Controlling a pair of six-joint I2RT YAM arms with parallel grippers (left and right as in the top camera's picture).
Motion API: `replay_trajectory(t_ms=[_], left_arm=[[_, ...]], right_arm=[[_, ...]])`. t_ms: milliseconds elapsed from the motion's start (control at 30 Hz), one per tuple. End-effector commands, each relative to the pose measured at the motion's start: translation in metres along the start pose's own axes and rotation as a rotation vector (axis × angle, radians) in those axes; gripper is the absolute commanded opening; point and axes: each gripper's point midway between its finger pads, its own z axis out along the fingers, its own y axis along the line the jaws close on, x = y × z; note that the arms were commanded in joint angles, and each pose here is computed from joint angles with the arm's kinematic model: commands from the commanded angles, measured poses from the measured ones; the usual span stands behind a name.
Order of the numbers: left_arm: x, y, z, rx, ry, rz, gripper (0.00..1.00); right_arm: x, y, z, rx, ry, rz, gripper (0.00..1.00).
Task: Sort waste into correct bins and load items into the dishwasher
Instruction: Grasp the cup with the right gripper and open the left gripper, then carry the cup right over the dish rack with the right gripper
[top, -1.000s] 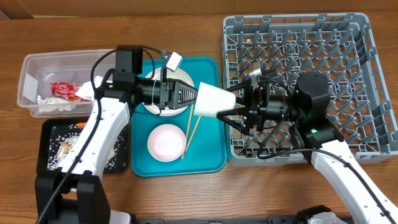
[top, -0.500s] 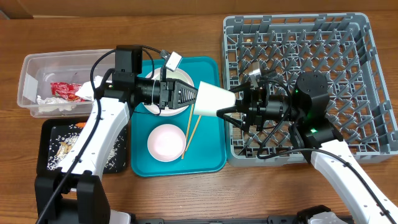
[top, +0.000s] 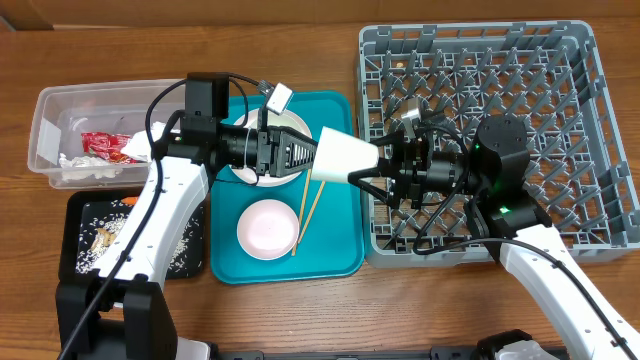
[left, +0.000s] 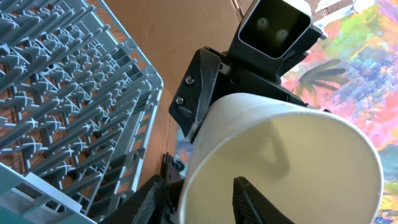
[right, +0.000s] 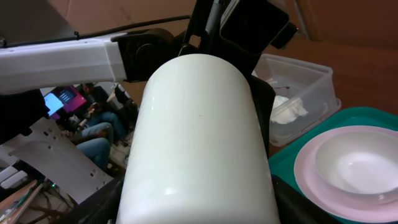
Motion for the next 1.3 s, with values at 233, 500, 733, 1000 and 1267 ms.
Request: replay_trajectory(t_ms=[233,500,733,1000,1267], left_arm=[[-0.015,0.006,-0.02,-0.064,-0.057,0.026,0.39],[-0.017,0.018,-0.021,-0.13,-0.069,0.022,0.39],[-0.017,0.019,-0.022,-0.137,-0.07,0.019,0.39],[-0.017,0.023,-0.022,-0.158,-0.073,0.015,0.39],[-0.016,0.04,-0.025,-0.257,-0.084,-0.019,0.41]], right_arm=[[-0.017,-0.018,-0.016,0.078,-0.051,-0.023,0.46],[-0.025,-0.064,-0.055,0.285,-0.12,0.058,0.41],[-0.03,-0.109,-0.112,0.511,-0.205,0.145,0.42],[-0.018,-0.153,-0.184,0.819,-0.267,0.262,0.42],[-0.049,-0.148,-0.231,1.116,-0.221,0.326,0.41]])
